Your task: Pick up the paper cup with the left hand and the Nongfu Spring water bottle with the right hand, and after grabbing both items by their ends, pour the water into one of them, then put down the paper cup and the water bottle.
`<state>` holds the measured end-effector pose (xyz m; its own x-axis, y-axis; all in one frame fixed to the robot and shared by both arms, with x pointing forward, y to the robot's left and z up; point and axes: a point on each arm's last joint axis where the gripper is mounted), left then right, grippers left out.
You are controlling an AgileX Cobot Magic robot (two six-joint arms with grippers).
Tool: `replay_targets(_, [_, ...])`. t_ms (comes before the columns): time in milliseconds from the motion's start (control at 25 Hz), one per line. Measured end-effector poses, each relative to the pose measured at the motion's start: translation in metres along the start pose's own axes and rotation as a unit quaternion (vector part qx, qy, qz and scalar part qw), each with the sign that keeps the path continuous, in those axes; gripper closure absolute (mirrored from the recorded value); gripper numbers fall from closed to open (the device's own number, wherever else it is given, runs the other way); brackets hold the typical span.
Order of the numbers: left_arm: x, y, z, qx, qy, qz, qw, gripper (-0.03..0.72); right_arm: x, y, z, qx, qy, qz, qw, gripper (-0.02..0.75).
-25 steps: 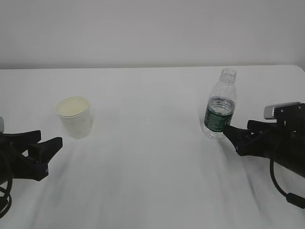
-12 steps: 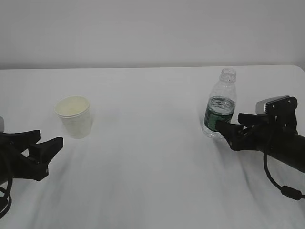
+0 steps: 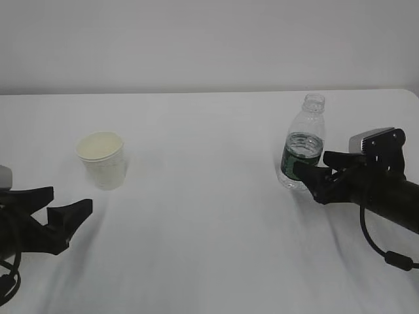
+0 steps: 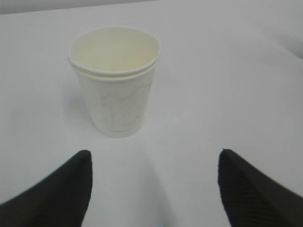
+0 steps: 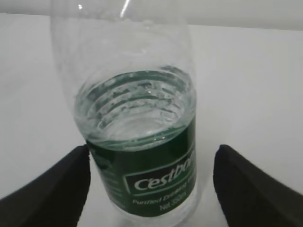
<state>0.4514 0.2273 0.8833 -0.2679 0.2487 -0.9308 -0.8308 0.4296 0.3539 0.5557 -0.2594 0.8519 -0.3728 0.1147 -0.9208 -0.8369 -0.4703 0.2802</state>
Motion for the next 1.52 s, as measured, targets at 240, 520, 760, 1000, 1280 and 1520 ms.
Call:
replay_targets(240, [0.002,-0.001,0.000,0.000,0.001,0.004,1.000,0.073,-0.002,-0.002,0.000,-0.006,0.005,-0.002,1.000,0.123])
replay_targets(520, [0.002,-0.001,0.000,0.000,0.001,0.004,1.000,0.081,-0.001,-0.010,-0.003,-0.015,-0.001,-0.004,1.000,0.123])
replay_targets(760, [0.002,-0.001,0.000,-0.001,0.002,0.004,1.000,0.092,0.008,-0.018,-0.006,-0.028,-0.008,0.009,1.000,0.123])
replay_targets(1000, [0.002,-0.001,0.000,-0.001,0.002,0.004,1.000,0.095,0.005,-0.028,-0.010,-0.033,-0.015,-0.001,0.999,0.123])
replay_targets(1280, [0.002,-0.001,0.000,-0.001,0.002,0.004,1.000,0.095,-0.004,-0.038,-0.013,-0.043,-0.015,-0.015,0.999,0.123])
replay_targets(1520, [0.002,-0.001,0.000,-0.001,0.002,0.004,1.000,0.097,-0.011,-0.047,-0.008,-0.056,-0.006,-0.027,0.998,0.124])
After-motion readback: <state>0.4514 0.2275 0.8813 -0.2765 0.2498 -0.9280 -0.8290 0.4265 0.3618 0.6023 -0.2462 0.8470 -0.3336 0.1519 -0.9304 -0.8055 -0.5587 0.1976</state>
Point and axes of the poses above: a point on each arm's last joint axis where the gripper is mounted, y pointing back along that axis away from the gripper, z along the wrist's bending axis when the last joint is at zero, x = y × z, and after that the axes turned 12 degrees about -y, right-handed
